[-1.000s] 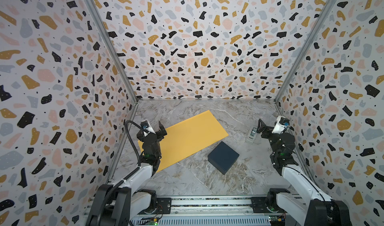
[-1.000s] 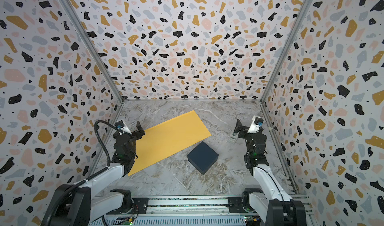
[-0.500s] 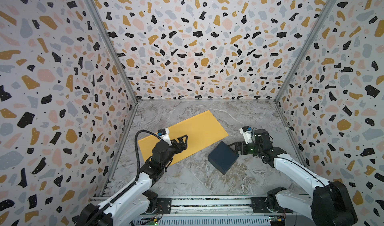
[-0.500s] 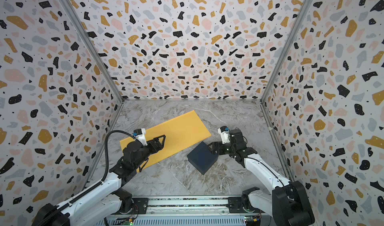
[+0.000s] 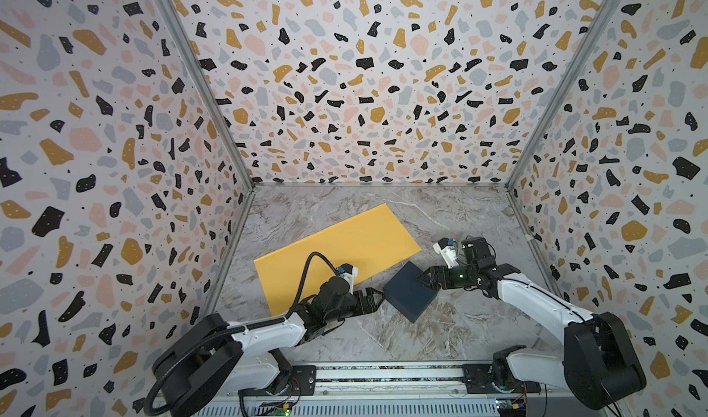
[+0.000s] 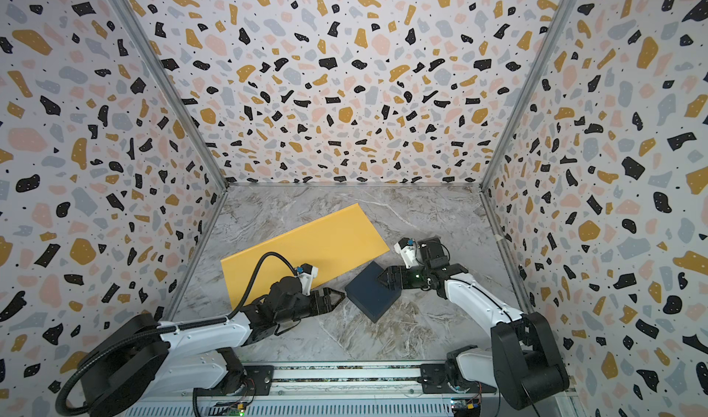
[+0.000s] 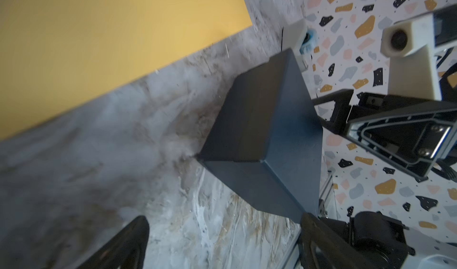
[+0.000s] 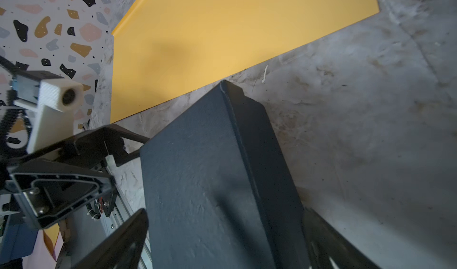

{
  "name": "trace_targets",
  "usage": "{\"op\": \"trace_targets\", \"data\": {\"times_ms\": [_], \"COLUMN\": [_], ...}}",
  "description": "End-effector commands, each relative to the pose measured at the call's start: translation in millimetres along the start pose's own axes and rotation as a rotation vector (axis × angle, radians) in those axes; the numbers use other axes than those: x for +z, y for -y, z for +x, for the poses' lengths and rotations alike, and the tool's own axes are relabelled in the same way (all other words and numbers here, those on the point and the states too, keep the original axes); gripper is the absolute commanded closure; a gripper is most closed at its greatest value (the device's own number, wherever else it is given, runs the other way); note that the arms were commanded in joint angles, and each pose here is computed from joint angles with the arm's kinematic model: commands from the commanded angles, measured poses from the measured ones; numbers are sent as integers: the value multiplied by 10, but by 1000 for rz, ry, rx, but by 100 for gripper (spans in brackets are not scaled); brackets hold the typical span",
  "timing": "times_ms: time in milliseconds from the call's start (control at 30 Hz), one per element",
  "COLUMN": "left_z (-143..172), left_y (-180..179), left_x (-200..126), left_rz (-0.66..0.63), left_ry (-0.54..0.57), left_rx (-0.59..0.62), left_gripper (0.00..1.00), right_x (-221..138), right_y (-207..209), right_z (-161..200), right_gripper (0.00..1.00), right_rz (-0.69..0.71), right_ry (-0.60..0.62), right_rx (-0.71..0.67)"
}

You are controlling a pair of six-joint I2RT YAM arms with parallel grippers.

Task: Wrap a gift box in wrapping paper
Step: Rotate the gift box at the center of the table.

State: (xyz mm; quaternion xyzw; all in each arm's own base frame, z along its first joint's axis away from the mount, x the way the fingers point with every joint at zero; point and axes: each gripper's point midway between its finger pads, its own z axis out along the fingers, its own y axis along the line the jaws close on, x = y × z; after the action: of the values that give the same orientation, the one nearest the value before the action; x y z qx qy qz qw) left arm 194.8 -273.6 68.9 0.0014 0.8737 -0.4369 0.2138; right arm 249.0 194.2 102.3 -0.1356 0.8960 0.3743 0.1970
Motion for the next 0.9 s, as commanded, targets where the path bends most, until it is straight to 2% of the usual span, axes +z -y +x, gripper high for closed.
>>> {"op": "trace_targets", "data": {"times_ms": [0, 267, 567, 867], "left_z": [-41, -209, -748, -509], "left_y": [433, 466, -101, -391], "left_x": [110, 239, -3, -228], "left_rz": [158, 177, 15, -98], "left_ry": [-23, 16, 144, 101], "left_rx": [18, 25, 51, 97], "left_gripper": [7, 10, 10, 2], "right_x": [-15, 63, 365, 264], "right_y": [-99, -376, -890, -456], "right_z": [76, 181, 172, 146], "right_gripper": [5, 9, 10, 2], "right_rz": [-56, -180, -299, -168], "right_ry": [-11, -7, -17, -4], "right_rx": [13, 40, 5, 14]}}
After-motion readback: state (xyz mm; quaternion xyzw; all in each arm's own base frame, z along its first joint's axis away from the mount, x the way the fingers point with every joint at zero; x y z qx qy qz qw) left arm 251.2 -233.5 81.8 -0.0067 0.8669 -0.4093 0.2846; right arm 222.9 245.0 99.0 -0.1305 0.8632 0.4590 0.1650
